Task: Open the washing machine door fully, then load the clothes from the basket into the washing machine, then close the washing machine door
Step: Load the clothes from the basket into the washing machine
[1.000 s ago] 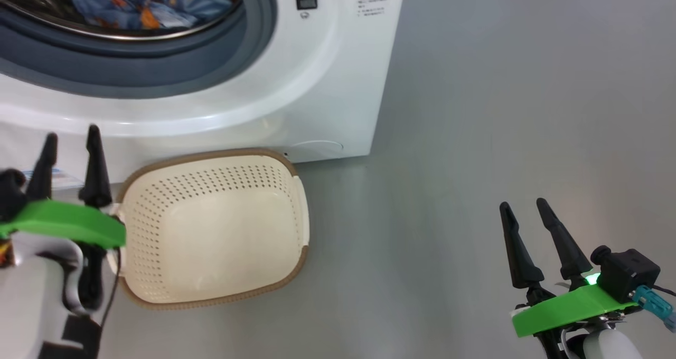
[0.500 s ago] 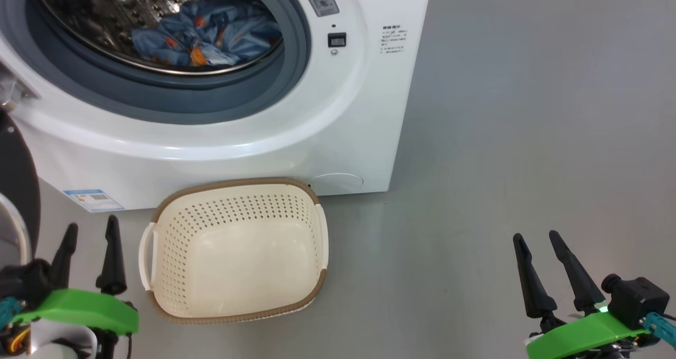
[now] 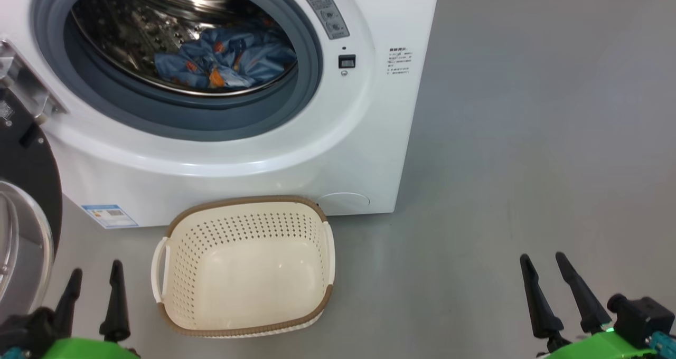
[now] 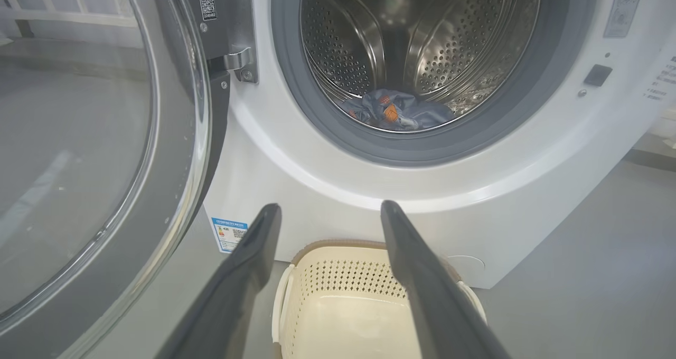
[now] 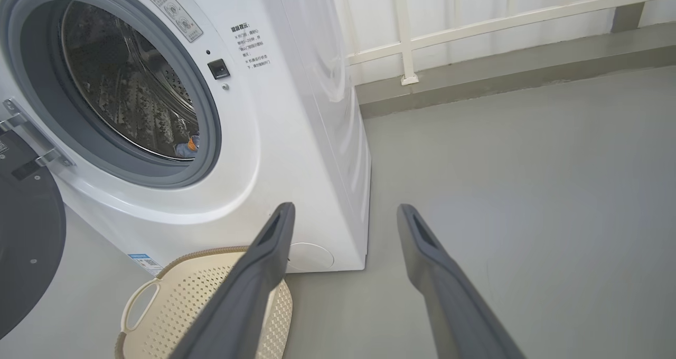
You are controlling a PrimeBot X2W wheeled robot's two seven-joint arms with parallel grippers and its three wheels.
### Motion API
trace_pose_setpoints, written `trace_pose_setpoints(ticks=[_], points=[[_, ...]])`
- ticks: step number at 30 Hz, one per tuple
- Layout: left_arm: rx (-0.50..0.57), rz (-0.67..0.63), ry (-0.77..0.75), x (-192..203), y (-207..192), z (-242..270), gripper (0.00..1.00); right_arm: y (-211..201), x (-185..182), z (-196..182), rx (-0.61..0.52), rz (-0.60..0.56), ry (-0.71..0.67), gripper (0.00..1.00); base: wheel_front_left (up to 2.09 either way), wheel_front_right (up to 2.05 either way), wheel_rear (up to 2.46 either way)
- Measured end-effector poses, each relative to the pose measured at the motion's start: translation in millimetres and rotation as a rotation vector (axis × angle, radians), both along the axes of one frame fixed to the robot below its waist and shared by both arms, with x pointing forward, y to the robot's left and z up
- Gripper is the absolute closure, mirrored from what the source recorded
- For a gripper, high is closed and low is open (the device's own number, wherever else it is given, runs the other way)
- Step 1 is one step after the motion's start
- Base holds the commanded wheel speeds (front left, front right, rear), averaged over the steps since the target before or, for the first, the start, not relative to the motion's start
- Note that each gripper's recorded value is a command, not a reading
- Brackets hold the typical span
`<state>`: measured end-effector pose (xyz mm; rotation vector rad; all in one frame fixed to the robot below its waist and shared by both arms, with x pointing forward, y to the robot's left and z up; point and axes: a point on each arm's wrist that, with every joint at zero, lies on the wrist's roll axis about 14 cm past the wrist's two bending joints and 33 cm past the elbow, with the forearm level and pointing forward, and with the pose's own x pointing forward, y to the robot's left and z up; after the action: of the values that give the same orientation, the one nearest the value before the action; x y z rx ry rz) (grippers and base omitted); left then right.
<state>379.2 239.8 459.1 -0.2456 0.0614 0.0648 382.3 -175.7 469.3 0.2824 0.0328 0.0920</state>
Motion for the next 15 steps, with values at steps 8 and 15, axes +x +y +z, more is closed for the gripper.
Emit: trace_pose_setpoints(ticks=[8,15], points=[[0.021,0.016,0.001,-19.2,4.8,0.6,0.00,-7.6,-11.8,-0.1,0.011,-0.024,0.006,0.00,0.00,0.00,0.00],[0.008,0.028,-0.021,-21.5,4.3,6.4,0.00,-11.0,-13.2,3.0,0.010,-0.033,-0.004,0.00,0.00,0.00,0.00]])
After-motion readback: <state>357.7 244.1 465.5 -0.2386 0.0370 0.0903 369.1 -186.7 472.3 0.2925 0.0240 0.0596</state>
